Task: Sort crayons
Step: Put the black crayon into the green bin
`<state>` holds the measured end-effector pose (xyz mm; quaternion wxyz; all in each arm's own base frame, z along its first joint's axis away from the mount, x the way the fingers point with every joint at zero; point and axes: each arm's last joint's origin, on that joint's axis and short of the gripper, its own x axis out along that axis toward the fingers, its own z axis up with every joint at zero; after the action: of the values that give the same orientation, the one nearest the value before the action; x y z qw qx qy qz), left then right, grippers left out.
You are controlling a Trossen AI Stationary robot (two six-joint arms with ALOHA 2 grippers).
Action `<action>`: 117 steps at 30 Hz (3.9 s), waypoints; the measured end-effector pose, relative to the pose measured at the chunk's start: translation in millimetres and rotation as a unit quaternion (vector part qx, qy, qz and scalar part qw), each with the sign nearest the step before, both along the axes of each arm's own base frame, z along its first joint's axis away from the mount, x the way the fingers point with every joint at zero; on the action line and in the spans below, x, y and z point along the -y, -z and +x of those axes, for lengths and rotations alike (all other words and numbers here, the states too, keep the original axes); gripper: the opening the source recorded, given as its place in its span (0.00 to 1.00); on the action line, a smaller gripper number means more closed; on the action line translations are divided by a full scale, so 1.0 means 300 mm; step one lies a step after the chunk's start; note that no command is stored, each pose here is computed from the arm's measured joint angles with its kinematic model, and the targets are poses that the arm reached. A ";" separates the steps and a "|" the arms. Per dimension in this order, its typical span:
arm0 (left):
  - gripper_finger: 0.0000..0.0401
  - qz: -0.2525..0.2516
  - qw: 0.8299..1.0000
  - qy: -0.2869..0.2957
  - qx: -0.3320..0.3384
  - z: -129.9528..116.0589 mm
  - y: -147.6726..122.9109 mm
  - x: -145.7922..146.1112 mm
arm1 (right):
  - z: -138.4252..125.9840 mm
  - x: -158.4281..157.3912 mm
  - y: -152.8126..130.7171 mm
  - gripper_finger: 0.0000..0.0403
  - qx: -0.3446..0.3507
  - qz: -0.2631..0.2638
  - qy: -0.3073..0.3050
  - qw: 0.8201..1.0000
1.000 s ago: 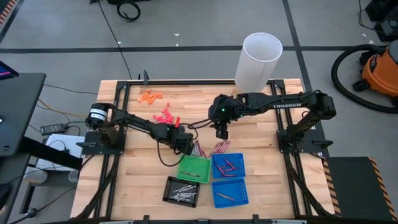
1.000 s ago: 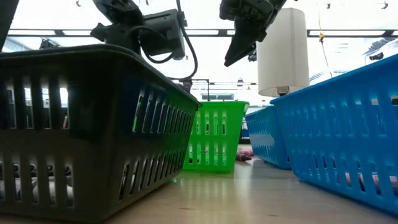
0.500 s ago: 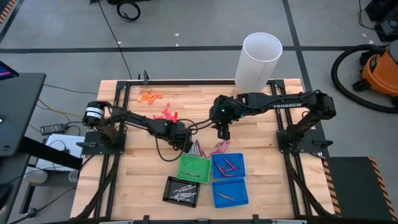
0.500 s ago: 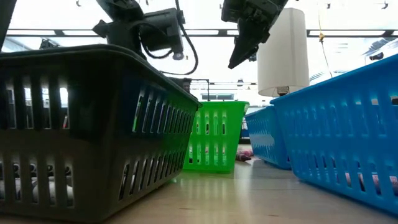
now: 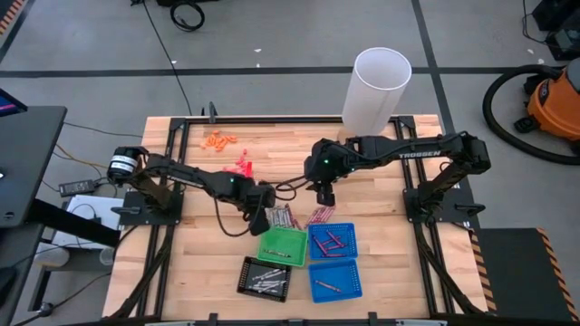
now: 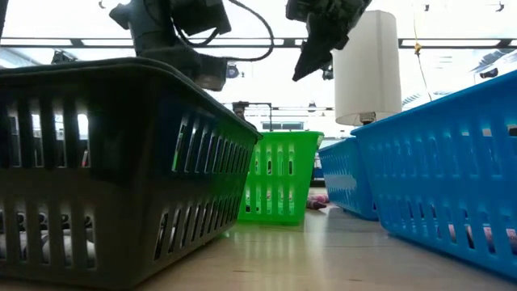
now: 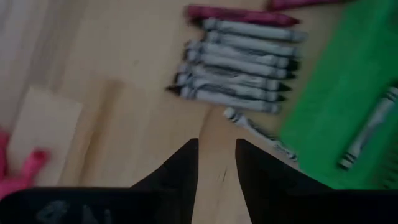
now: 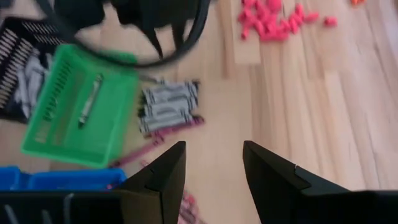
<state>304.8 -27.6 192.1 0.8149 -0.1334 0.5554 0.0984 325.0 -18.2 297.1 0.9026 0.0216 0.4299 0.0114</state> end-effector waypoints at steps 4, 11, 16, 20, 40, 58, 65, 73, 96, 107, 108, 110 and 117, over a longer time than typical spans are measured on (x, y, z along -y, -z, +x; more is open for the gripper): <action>0.29 -0.019 1.000 0.012 0.021 0.012 0.003 -0.041 | 0.013 -0.002 -0.005 0.42 0.019 -0.003 0.001 1.000; 0.29 -0.070 0.992 -0.061 0.082 0.003 0.088 -0.087 | 0.012 0.005 0.005 0.42 0.006 -0.020 0.034 0.999; 0.29 -0.044 0.981 -0.167 0.086 -0.006 0.102 -0.084 | 0.013 0.016 0.004 0.42 0.007 -0.032 0.057 0.998; 0.29 -0.030 0.970 -0.214 0.111 0.006 0.106 -0.045 | 0.017 0.034 -0.001 0.42 0.018 -0.031 0.064 0.997; 0.29 -0.033 0.960 -0.266 0.077 0.019 0.189 0.017 | 0.013 0.049 0.001 0.42 0.016 0.004 0.044 0.999; 0.29 -0.043 0.957 -0.285 0.033 -0.014 0.186 0.015 | 0.007 0.045 0.006 0.42 0.004 0.010 0.033 0.999; 0.29 -0.075 0.951 -0.294 0.056 -0.020 0.134 0.006 | 0.008 0.046 0.004 0.42 0.007 0.007 0.029 1.000; 0.29 -0.112 0.936 -0.326 0.076 0.000 0.136 0.005 | 0.013 0.046 0.001 0.42 0.016 0.007 0.029 0.999; 0.29 -0.022 0.923 -0.384 0.024 0.100 0.136 0.024 | 0.013 0.042 0.001 0.42 0.016 0.008 0.028 0.999; 0.29 -0.036 0.916 -0.399 0.002 0.106 0.174 0.029 | 0.013 0.042 0.001 0.42 0.016 0.006 0.025 1.000; 0.29 -0.034 0.917 -0.397 0.001 0.107 0.177 0.030 | 0.013 0.042 0.001 0.42 0.016 0.005 0.025 1.000; 0.29 -0.033 0.919 -0.392 -0.002 0.106 0.178 0.030 | 0.012 0.042 0.001 0.42 0.015 0.005 0.024 1.000; 0.22 -0.027 0.925 -0.378 -0.011 0.103 0.180 0.027 | 0.012 0.042 0.001 0.42 0.015 0.005 0.024 1.000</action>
<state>335.6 -35.7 138.0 0.7070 -0.3543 0.4755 0.3853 328.8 -30.7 296.9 0.9090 0.0364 0.4152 -0.0081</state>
